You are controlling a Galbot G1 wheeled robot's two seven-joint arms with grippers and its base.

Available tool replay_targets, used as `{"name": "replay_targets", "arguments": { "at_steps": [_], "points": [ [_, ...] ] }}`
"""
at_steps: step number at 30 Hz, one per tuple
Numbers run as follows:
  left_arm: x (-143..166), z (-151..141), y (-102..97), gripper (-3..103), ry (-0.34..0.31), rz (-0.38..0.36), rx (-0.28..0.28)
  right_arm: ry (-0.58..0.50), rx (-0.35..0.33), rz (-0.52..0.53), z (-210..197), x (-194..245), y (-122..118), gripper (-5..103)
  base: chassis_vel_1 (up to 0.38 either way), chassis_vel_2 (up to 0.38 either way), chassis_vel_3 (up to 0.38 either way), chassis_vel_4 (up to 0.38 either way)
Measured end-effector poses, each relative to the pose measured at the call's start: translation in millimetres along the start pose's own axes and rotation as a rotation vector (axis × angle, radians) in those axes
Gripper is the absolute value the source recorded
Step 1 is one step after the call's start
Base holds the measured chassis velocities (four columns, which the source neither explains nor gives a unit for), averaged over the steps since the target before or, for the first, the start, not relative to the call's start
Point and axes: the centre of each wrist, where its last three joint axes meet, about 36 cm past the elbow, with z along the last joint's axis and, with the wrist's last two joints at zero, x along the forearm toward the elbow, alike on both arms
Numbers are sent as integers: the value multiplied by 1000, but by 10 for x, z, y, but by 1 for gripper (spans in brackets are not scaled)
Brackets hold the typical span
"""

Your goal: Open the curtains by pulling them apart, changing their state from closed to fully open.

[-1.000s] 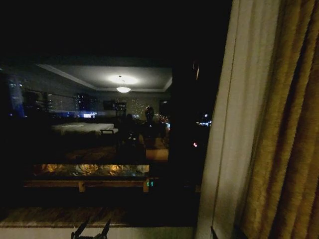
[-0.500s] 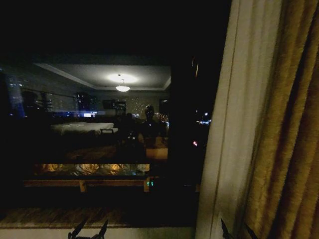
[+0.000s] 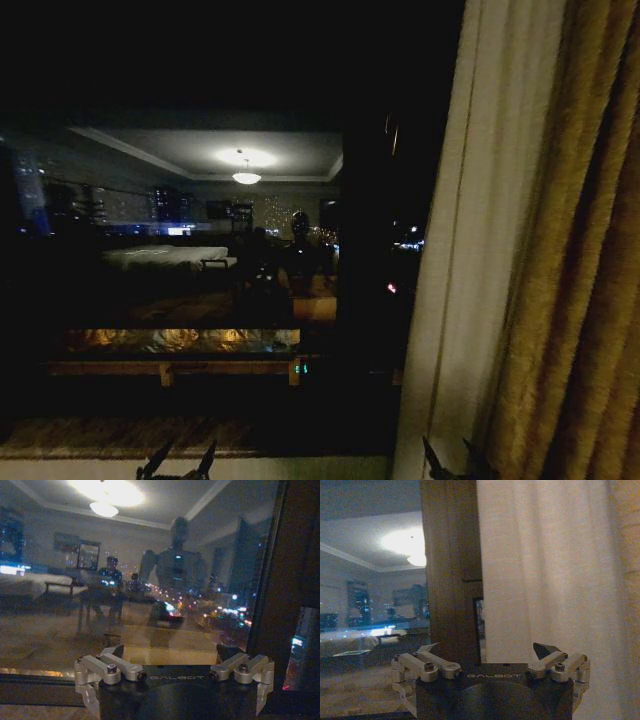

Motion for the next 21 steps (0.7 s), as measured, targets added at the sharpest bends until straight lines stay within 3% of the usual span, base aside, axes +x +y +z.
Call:
{"name": "replay_targets", "arguments": {
  "at_steps": [10, 21],
  "points": [
    [-21, -9, -7, 100, -8, 4, 2, -24, 72, -34, -135, 87, 110, 100, 70, 68, -85, -64],
    [-12, -18, -24, 100, -12, 4, 5, -31, 93, -47, -143, 176, 167, 100, 242, 239, -244, -253]
  ]
}}
